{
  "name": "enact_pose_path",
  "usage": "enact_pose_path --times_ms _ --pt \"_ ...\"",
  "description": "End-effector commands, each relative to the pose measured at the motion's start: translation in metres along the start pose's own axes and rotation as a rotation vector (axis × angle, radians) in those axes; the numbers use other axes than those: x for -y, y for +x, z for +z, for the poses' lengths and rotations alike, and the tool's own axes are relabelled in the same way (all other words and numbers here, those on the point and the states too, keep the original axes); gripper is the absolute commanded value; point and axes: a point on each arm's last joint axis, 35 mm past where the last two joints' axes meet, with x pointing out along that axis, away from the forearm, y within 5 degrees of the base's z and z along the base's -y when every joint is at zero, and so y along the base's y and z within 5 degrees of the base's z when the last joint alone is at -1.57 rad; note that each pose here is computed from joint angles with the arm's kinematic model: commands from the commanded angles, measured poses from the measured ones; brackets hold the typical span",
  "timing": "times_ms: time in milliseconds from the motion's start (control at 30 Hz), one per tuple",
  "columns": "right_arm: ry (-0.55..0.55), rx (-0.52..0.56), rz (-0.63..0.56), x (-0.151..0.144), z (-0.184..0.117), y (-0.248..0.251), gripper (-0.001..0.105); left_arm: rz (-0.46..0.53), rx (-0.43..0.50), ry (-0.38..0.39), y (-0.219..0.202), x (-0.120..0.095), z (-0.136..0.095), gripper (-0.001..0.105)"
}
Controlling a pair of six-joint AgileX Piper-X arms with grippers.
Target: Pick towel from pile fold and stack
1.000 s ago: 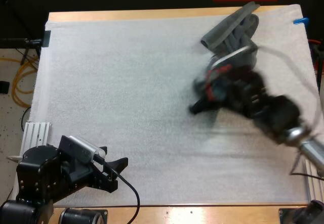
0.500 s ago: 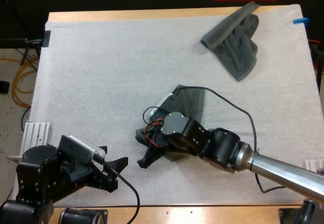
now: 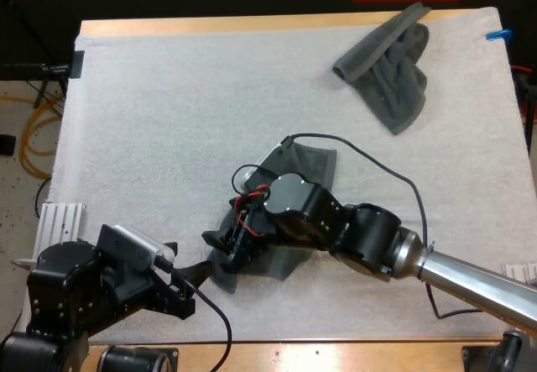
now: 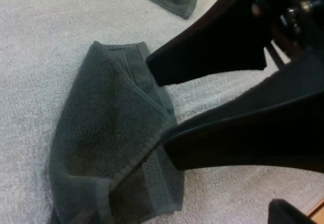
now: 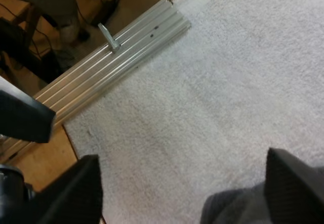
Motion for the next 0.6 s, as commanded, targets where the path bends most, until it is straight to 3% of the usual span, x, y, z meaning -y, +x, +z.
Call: enact_pose_path --times_ms 0,233,333,567 --pt "-0.001 -0.016 -0.013 0.001 0.002 -0.005 0.067 -0.005 0.009 0.011 -0.001 0.001 0.001 0.064" --pt "-0.014 -0.171 -0.172 0.022 -0.015 -0.012 0.067 -0.005 0.009 0.016 -0.001 0.001 0.001 0.064" --pt "0.035 -0.227 -0.226 0.046 -0.022 -0.019 0.067 -0.005 0.009 0.016 -0.001 0.001 0.001 0.064" --pt "0.174 -0.244 -0.365 0.123 -0.037 -0.041 0.063 -0.005 0.009 0.016 -0.001 0.001 0.001 0.064"
